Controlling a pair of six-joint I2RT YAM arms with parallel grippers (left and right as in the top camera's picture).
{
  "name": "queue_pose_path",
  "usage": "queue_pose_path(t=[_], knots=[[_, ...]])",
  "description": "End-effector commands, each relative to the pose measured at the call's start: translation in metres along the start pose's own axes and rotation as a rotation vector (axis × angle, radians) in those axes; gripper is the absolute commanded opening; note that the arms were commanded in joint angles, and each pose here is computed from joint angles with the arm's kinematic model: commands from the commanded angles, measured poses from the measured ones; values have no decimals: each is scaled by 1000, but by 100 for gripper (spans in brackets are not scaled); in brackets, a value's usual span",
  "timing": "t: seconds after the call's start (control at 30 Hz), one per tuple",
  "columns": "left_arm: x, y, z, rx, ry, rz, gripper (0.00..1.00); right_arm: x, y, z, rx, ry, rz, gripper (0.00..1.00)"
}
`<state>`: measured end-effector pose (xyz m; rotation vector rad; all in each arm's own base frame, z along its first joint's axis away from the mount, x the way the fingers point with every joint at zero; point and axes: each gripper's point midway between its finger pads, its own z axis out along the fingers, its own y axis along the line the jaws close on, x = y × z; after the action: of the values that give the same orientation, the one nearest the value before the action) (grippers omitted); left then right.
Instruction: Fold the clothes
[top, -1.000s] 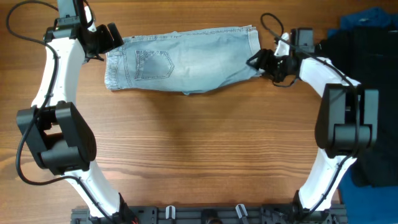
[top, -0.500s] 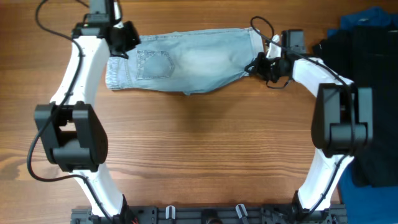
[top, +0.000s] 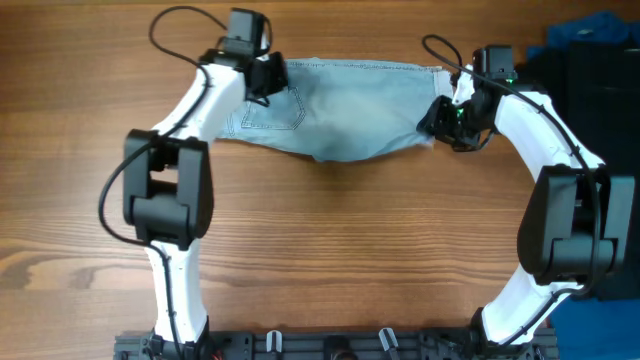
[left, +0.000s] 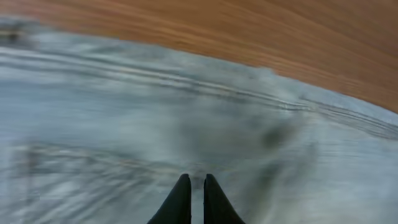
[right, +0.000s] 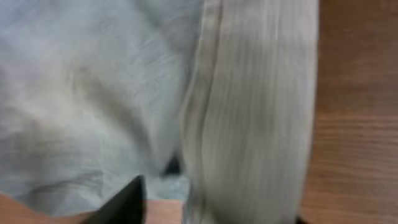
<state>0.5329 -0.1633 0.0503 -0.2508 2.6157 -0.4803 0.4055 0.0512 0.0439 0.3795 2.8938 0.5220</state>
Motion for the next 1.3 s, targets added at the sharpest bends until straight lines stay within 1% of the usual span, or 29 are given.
queue_pose_path(t=[0.0, 0.07, 0.17, 0.27, 0.4, 0.57, 0.7, 0.73, 0.87, 0.97, 1.0, 1.03, 1.07, 1.13, 1.2, 1.27], knots=[[14, -25, 16, 37, 13, 30, 9, -3, -32, -8, 150, -18, -31, 74], [14, -19, 19, -7, -1, 37, 9, -11, -45, -13, 152, -42, 4, 81], [12, -16, 19, -25, -12, 44, 9, -27, -55, -19, 117, -96, 24, 82], [9, -12, 19, -47, -24, 43, 9, -50, -40, -26, -44, -175, -29, 79], [11, -10, 19, -53, -18, 42, 11, -77, -35, -28, -67, -280, -77, 73], [11, -10, 19, -54, -17, 42, 11, -78, -46, 5, -64, -245, -65, 71], [11, -10, 19, -54, -17, 42, 12, -69, -37, 48, -171, -178, -79, 70], [11, -10, 19, -54, -16, 42, 12, -66, -36, 56, -174, -163, -78, 68], [11, -10, 19, -54, -17, 42, 12, -57, -20, 68, -182, -131, -91, 62], [11, -10, 19, -54, -16, 42, 12, -53, -10, 73, -172, -123, -117, 61], [11, -10, 19, -54, -16, 42, 12, -52, -11, 74, -152, -124, -120, 52], [11, -10, 19, -54, -16, 42, 12, -53, -14, 75, -132, -127, -119, 21], [11, -10, 19, -54, -17, 42, 12, -55, -18, 74, -115, -133, -106, 4], [2, -14, 18, -41, -52, 59, 8, -60, -25, 68, -114, -146, -46, 4], [-9, -22, 7, -28, -87, 77, 5, -67, -22, 53, -131, -169, -49, 4], [-20, -31, -10, -8, -122, 79, 4, -82, -9, 22, -144, -234, -77, 4]])
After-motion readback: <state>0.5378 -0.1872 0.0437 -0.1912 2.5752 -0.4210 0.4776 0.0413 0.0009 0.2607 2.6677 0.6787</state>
